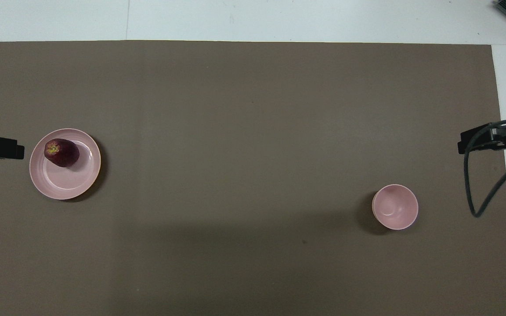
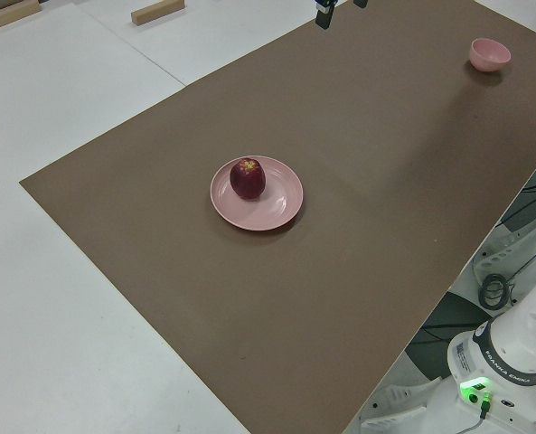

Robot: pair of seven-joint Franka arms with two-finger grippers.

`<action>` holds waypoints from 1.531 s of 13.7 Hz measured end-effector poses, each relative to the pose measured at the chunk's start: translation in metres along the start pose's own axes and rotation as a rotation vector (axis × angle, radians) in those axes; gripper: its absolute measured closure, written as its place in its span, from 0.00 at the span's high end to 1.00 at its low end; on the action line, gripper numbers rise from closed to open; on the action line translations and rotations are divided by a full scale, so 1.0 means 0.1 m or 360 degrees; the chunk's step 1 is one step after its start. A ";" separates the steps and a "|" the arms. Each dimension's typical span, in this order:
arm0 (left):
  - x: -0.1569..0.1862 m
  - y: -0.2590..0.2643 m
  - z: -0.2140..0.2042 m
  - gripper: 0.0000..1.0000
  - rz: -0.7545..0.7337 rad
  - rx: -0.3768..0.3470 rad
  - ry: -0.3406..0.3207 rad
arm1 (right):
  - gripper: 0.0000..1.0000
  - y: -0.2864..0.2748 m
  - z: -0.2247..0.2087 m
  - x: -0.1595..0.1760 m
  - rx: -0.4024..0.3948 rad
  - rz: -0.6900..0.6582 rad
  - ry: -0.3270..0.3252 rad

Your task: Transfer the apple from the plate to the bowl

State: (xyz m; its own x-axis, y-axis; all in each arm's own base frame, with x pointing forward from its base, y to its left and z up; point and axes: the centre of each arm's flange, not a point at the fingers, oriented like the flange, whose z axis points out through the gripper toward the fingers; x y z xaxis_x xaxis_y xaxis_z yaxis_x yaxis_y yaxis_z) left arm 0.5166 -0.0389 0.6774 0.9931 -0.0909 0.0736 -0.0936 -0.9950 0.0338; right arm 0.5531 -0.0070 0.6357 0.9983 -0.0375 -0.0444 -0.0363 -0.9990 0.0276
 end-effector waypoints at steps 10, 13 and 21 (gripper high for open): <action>0.00 0.02 0.03 1.00 0.0006 -0.0005 -0.0010 | 1.00 -0.07 0.01 -0.01 0.0000 -0.0019 -0.0014; 0.02 0.00 0.02 1.00 -0.0017 -0.0005 0.0021 | 1.00 -0.08 0.03 -0.01 -0.0001 -0.0022 -0.0025; 0.28 -0.49 0.40 1.00 -0.0162 0.0006 0.0129 | 1.00 -0.08 0.08 -0.04 0.0000 -0.0023 -0.0042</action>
State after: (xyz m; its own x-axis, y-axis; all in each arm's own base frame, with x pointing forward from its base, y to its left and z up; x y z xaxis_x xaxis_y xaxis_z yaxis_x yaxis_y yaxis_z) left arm 0.5514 0.0058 0.6377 0.9886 0.0140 0.1500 0.0078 -0.9991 0.0415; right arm 0.5487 0.0007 0.6272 0.9972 -0.0238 -0.0712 -0.0219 -0.9994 0.0271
